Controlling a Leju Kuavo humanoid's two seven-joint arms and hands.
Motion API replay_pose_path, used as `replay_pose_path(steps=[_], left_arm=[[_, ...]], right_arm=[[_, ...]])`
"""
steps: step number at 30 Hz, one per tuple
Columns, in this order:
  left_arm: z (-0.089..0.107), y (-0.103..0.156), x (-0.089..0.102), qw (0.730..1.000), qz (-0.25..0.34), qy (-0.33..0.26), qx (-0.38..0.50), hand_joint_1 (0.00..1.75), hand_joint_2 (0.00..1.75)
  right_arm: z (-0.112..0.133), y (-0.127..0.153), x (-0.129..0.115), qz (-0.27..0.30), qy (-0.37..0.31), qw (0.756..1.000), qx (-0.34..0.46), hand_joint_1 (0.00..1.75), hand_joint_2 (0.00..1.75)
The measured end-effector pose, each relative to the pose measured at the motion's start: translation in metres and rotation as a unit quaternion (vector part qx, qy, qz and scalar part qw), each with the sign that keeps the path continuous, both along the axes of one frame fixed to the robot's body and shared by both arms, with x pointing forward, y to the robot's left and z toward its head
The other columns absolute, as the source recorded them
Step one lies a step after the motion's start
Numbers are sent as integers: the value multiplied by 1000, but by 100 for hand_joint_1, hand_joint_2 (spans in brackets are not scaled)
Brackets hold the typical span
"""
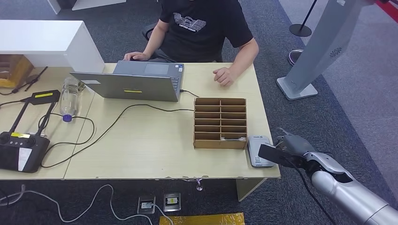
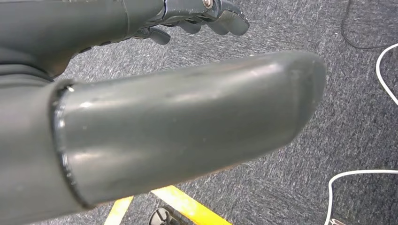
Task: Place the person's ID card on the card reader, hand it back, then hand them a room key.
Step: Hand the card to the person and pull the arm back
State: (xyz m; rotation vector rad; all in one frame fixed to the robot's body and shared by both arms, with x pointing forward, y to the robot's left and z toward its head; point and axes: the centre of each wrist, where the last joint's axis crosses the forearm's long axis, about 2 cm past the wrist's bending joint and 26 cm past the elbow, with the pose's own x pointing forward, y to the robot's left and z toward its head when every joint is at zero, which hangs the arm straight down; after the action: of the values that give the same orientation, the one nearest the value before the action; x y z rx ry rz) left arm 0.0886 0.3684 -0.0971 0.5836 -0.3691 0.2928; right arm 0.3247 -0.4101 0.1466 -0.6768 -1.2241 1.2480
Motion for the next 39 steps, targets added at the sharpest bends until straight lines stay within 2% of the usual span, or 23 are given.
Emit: replay_pose_path(steps=[18, 26, 34, 39], left_arm=[[0, -1, 0, 1000, 0, 0, 1, 0, 0], [0, -1, 0, 1000, 3, 1, 1, 0, 0], [0, -1, -2, 1000, 4, 3, 1, 0, 0], [0, 0, -2, 1000, 5, 3, 1, 0, 0]], right_arm=[[-13, 32, 16, 27, -24, 999, -4, 175, 175], [-11, 32, 22, 22, -27, 999, -4, 175, 175], [5, 19, 37, 4, -49, 999, -7, 175, 175], [41, -10, 56, -12, -95, 995, -40, 175, 175]])
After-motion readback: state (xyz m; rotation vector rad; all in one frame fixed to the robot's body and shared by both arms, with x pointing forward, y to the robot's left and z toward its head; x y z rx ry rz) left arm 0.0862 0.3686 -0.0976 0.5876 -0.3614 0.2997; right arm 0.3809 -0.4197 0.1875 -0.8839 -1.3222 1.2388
